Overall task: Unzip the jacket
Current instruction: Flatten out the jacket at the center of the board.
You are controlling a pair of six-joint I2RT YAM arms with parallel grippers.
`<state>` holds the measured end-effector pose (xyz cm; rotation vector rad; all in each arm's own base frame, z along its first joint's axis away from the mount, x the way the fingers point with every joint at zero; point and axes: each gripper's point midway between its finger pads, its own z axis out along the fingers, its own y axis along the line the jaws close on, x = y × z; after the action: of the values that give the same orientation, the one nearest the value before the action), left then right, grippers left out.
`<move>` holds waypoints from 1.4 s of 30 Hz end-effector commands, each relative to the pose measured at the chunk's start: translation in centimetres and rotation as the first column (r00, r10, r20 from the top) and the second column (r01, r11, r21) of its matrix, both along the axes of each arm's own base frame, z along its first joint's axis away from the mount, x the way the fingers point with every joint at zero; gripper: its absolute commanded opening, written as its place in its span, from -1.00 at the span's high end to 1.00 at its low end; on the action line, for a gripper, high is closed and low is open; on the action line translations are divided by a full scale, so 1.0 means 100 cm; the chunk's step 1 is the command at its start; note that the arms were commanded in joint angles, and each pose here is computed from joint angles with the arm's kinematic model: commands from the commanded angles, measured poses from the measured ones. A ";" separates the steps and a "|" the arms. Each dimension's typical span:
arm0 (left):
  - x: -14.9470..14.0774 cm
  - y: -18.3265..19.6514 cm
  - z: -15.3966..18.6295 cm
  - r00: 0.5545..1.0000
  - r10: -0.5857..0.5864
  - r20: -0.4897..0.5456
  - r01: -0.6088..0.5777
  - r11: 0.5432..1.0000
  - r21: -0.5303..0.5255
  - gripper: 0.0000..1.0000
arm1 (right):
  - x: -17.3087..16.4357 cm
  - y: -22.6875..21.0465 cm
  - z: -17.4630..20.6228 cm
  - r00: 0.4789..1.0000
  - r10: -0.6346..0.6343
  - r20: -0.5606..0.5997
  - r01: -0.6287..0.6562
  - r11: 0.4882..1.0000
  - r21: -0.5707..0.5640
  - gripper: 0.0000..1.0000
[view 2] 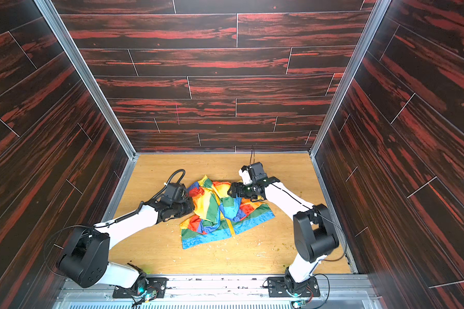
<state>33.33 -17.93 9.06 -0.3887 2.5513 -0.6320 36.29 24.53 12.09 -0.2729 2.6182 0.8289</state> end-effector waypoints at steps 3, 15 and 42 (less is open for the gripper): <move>0.007 0.007 0.019 0.999 -0.007 0.040 0.004 0.998 0.059 1.00 | 0.004 0.030 -0.023 0.993 0.097 -0.067 -0.095 0.995 0.039 -0.89; 0.031 -0.034 0.118 0.957 -0.209 0.201 0.215 0.977 -0.007 1.00 | 0.043 0.006 0.059 0.970 -0.098 0.224 0.105 0.994 -0.020 1.00; 0.060 -0.050 0.393 0.665 -0.312 0.678 0.313 0.941 0.127 1.00 | 0.019 -0.101 0.366 0.568 -0.263 0.780 0.422 0.907 -0.001 1.00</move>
<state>38.97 -23.55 47.33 0.2519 1.9008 -0.8029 36.96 15.20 50.44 -0.1174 1.7470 0.3159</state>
